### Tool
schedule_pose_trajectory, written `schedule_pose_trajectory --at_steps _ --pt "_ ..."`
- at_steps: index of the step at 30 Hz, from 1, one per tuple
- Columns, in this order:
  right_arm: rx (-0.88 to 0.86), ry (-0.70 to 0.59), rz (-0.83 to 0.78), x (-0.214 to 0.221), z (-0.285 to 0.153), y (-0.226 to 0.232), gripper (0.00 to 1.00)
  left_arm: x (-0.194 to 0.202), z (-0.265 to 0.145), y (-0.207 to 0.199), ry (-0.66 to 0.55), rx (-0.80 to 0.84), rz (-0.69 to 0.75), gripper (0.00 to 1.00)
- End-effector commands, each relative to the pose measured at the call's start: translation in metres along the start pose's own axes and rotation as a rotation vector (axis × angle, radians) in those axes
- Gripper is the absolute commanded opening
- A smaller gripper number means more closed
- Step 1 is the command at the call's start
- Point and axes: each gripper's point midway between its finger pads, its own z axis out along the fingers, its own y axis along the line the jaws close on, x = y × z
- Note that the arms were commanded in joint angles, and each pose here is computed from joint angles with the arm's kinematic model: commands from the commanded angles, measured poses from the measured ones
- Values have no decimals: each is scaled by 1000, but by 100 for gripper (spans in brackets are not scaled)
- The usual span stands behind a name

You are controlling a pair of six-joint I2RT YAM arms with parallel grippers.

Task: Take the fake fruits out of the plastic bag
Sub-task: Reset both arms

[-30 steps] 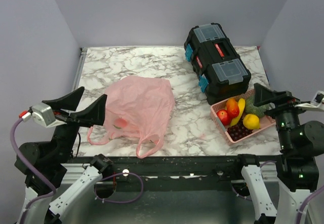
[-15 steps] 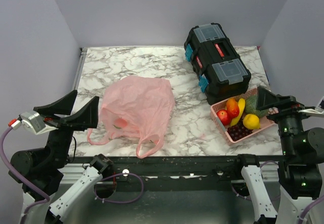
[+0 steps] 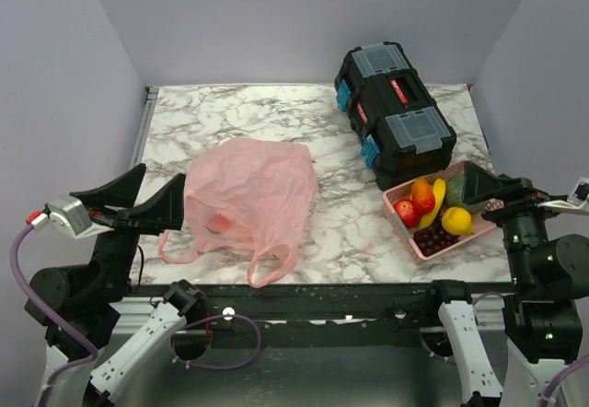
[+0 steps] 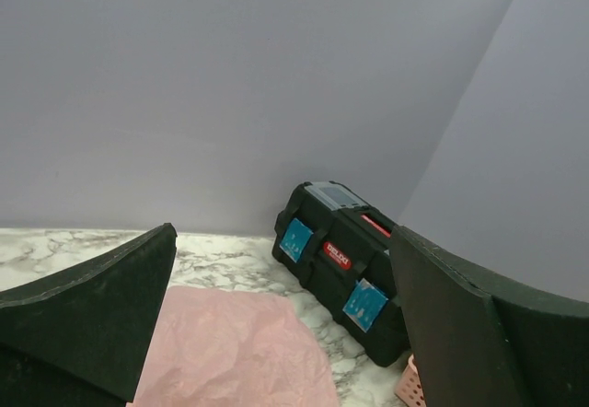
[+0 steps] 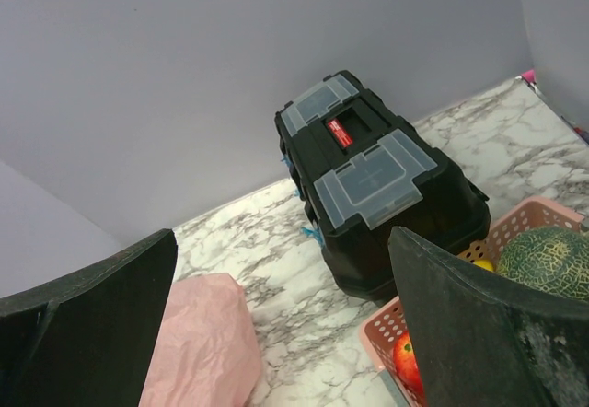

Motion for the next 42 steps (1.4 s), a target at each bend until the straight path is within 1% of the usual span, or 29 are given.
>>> schedule_pose_trajectory --at_steps 1,19,31,42 --pt "-18 20 -25 8 2 0 100 3 3 4 6 -22 17 98" --pt "33 -55 -54 -2 -1 -12 100 13 22 -6 46 9 19 98" --pt "2 -51 -61 -1 3 -7 100 18 20 -4 52 1 6 98" --pt "11 -50 -78 -1 4 -9 100 32 20 -5 98 10 -1 98"
